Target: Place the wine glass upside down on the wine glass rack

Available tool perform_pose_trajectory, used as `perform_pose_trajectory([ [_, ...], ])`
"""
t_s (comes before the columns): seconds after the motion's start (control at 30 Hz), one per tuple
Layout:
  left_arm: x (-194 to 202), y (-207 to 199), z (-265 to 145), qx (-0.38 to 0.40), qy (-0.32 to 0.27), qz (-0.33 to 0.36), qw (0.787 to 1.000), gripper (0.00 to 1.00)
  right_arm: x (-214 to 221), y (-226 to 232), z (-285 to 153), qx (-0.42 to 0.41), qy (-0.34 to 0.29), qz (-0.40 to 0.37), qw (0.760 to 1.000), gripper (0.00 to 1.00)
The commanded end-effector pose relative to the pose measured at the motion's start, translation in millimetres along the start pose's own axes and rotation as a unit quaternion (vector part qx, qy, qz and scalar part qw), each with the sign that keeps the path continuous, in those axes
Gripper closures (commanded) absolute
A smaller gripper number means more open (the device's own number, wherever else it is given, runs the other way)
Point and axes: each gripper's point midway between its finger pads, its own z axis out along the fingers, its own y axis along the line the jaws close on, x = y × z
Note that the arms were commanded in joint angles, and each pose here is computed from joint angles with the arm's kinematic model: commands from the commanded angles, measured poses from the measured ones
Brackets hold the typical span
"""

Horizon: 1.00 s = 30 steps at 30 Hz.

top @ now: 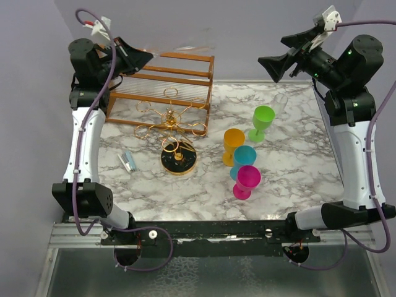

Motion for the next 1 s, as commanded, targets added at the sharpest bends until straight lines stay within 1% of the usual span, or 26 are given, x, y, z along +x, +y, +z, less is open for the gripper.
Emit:
perform_pose_trajectory([
  [0.0, -61.2, -6.0, -40.3, -0.058, -0.087, 0.094, 0.99, 1.0, 5.1, -19.3, -18.3, 0.065, 0.033, -0.063, 0.995, 0.01],
  [0.07, -75.1, -4.1, -51.2, -0.093, -0.103, 0.144, 0.98, 1.0, 11.4, -22.9, -23.6, 0.076, 0.049, -0.084, 0.992, 0.0],
  [0.13, -90.2, -6.3, -64.2, -0.127, -0.119, 0.202, 0.964, 1.0, 20.7, -26.1, -28.1, 0.082, 0.069, -0.106, 0.989, 0.0],
  [0.23, -114.7, -6.2, -89.4, -0.196, -0.138, 0.289, 0.927, 1.0, 40.2, -29.7, -35.3, 0.086, 0.106, -0.13, 0.982, 0.0],
  [0.33, -138.1, -3.0, -120.0, -0.276, -0.15, 0.367, 0.876, 1.0, 58.8, -32.1, -41.2, 0.091, 0.129, -0.14, 0.978, 0.0],
  [0.43, -158.9, 0.0, -151.6, -0.353, -0.154, 0.429, 0.817, 1.0, 80.2, -29.2, -43.2, 0.082, 0.148, -0.13, 0.977, 0.0],
  [0.5, -168.6, 0.2, -169.5, -0.393, -0.145, 0.471, 0.777, 1.0, 89.1, -24.4, -43.4, 0.07, 0.155, -0.122, 0.978, 0.0],
  [0.6, -175.3, 4.9, -189.7, -0.439, -0.117, 0.515, 0.727, 1.0, 96.9, -18.4, -43.2, 0.055, 0.159, -0.11, 0.98, 0.0],
  [0.7, -176.0, 15.3, -204.9, -0.478, -0.075, 0.549, 0.681, 1.0, 100.0, -16.0, -43.4, 0.049, 0.162, -0.107, 0.98, 0.0],
  [0.77, -174.4, 23.5, -213.1, -0.5, -0.047, 0.566, 0.654, 1.0, 101.0, -15.8, -43.3, 0.048, 0.163, -0.106, 0.98, 0.0],
  [0.87, -165.3, 36.6, -213.9, -0.504, 0.003, 0.592, 0.628, 1.0, 104.8, -14.9, -44.3, 0.047, 0.166, -0.104, 0.98, 0.0],
  [0.97, -147.1, 52.0, -208.5, -0.488, 0.074, 0.624, 0.605, 1.0, 109.6, -13.7, -45.5, 0.044, 0.17, -0.103, 0.979, 0.0],
])
